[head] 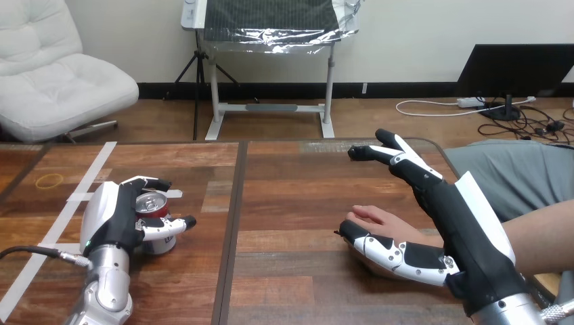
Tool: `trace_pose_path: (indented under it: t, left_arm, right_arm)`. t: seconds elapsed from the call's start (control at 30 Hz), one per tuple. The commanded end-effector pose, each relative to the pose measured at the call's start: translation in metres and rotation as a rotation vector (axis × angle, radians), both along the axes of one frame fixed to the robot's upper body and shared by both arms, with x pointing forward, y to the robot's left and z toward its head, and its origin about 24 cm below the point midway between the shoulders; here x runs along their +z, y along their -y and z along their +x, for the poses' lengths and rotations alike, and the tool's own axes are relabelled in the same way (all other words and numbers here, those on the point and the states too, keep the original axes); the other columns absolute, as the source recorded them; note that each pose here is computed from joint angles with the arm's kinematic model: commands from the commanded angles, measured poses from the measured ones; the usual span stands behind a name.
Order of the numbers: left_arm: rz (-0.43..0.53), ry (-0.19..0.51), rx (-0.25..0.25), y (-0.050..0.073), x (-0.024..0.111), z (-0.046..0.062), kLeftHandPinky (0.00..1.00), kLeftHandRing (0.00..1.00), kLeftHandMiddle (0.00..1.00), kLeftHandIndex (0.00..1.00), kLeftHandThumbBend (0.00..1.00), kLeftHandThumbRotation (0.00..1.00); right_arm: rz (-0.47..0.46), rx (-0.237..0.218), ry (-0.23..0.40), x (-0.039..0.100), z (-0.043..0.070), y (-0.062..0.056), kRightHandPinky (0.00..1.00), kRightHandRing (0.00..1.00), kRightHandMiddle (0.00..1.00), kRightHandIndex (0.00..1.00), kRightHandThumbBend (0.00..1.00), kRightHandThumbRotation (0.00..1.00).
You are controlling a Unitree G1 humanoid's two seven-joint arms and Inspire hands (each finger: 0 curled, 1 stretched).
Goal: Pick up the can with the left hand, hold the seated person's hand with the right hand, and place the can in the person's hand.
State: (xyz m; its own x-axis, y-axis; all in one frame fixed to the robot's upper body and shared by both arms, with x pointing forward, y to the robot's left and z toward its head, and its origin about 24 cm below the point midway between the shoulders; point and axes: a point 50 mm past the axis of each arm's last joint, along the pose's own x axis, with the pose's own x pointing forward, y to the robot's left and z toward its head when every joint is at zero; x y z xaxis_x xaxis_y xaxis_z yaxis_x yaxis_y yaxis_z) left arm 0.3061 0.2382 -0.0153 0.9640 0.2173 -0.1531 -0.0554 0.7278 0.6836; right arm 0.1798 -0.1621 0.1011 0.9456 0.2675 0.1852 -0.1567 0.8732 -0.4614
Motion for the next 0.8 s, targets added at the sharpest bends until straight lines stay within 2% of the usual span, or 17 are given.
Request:
trace_pose_path:
  t: [0.0, 0.47, 0.77]
  left_arm:
    - [0.046, 0.077, -0.019, -0.0008, 0.0225, 0.0157, 0.54, 0.61, 0.66, 0.67, 0.74, 0.00]
    - [0.118, 0.039, -0.026, -0.0043, 0.0227, 0.0150, 0.52, 0.59, 0.65, 0.66, 0.76, 0.00]
    - [0.220, -0.009, -0.061, -0.0088, 0.0253, 0.0154, 0.52, 0.59, 0.65, 0.66, 0.77, 0.00]
  right_arm:
    - [-0.008, 0.014, 0.105, 0.0198, 0.0061, -0.0017, 0.94, 0.96, 0.97, 0.79, 0.58, 0.00]
    - [-0.010, 0.016, 0.112, 0.0207, 0.0067, -0.0017, 0.93, 0.96, 0.97, 0.79, 0.59, 0.00]
    - [-0.001, 0.021, 0.107, 0.0207, 0.0073, -0.0020, 0.93, 0.96, 0.97, 0.78, 0.58, 0.00]
